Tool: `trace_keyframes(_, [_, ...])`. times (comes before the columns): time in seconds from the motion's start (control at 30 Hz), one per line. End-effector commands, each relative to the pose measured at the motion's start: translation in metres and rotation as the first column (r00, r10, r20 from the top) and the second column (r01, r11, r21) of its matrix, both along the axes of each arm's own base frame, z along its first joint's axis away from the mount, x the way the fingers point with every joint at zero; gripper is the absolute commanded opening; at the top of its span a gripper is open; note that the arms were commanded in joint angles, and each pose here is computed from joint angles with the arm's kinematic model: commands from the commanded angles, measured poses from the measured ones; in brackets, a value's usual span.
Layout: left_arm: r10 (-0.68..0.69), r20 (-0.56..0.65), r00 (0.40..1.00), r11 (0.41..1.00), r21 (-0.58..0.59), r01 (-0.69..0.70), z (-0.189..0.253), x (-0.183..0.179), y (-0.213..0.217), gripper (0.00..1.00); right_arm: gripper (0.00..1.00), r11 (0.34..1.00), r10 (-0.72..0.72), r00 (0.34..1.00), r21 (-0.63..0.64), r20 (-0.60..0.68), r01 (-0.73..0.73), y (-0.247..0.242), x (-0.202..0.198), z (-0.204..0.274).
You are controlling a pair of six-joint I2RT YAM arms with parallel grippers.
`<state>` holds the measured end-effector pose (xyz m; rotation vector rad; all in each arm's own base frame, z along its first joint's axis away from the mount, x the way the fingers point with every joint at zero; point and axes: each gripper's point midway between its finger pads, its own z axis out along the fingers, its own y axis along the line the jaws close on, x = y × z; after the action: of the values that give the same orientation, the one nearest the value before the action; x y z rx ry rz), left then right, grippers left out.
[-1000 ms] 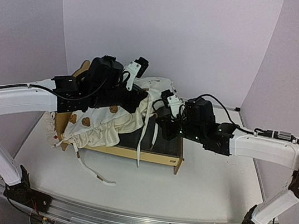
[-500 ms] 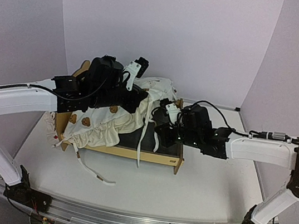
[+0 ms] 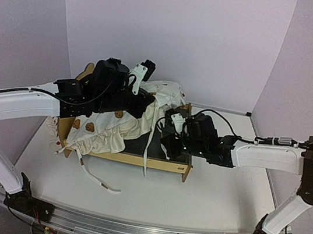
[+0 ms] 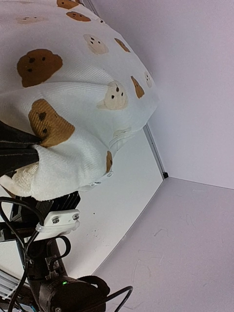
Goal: Set up the pet bed
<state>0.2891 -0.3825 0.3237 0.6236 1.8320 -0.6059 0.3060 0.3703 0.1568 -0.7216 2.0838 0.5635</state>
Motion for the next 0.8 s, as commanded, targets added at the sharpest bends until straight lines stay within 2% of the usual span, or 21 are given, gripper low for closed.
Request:
trace_keyframes(0.0, [0.034, 0.045, 0.998, 0.996, -0.078, -0.031, 0.036, 0.003, 0.008, 0.0, 0.0, 0.994, 0.024, 1.0, 0.109, 0.019, -0.026, 0.019, 0.005, 0.046])
trace_keyframes(0.4, [0.02, 0.044, 0.999, 0.998, -0.066, -0.017, 0.034, 0.003, 0.004, 0.0, 0.0, 0.996, -0.062, 0.998, -0.071, -0.004, 0.061, -0.026, -0.003, 0.05])
trace_keyframes(0.77, [0.003, 0.038, 0.999, 0.998, -0.067, -0.001, 0.032, 0.003, -0.002, 0.0, 0.0, 0.987, -0.074, 0.996, -0.142, 0.04, 0.079, -0.037, 0.001, 0.057])
